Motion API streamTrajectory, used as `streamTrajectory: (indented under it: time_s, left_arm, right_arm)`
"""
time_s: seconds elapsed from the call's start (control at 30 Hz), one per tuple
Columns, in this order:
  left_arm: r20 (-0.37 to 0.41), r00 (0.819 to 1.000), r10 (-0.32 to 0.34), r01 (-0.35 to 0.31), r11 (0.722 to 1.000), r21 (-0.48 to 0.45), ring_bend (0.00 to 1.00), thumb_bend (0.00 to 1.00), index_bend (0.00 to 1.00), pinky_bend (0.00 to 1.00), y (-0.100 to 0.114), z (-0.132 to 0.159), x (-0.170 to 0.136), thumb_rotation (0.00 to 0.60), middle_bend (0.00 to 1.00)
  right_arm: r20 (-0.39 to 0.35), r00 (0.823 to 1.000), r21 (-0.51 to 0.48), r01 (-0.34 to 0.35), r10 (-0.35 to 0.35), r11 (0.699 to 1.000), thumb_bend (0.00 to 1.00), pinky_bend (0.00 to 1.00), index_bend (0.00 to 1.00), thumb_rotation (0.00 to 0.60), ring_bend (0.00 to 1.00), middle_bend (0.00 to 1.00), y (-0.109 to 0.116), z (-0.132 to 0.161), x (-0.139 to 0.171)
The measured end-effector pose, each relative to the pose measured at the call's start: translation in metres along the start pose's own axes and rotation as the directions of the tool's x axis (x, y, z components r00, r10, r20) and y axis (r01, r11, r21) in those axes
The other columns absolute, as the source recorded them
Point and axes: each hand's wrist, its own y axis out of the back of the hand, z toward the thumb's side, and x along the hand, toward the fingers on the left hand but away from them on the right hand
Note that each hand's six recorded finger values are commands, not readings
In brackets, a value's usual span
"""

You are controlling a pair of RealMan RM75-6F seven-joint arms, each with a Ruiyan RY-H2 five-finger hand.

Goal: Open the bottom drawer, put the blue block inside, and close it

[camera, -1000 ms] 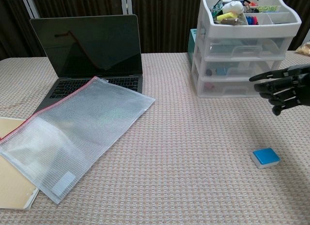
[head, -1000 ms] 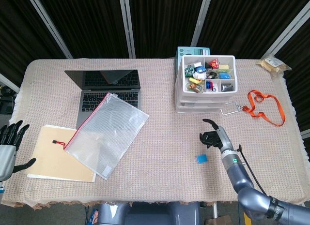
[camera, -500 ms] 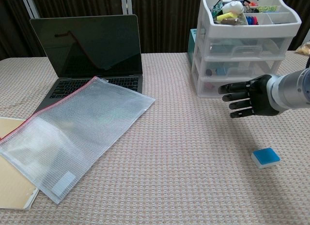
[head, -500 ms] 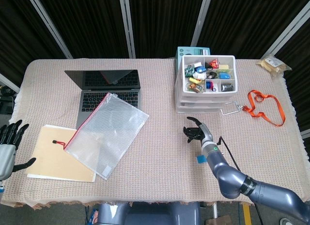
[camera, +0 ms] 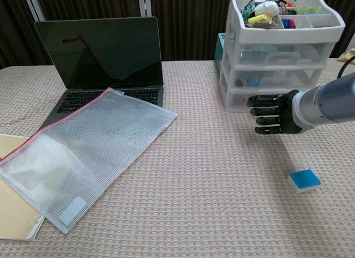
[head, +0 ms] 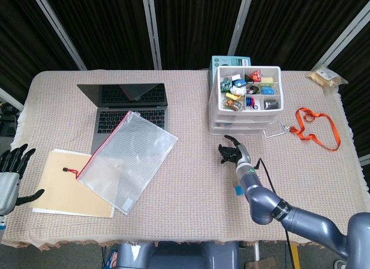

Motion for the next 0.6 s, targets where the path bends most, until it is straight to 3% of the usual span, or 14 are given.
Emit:
streamTrajectory:
  time_s: [0.6]
  left_arm:
    - [-0.003,1.000,-0.014,0.014,0.999,-0.030,0.00,0.15,0.07,0.00,0.000,0.001,0.001,0.600,0.00]
  right_arm:
    - [0.034,0.997,-0.128,0.071,-0.067,0.989,0.44,0.67,0.17,0.600,0.80,0.78,0.012,0.005,-0.022]
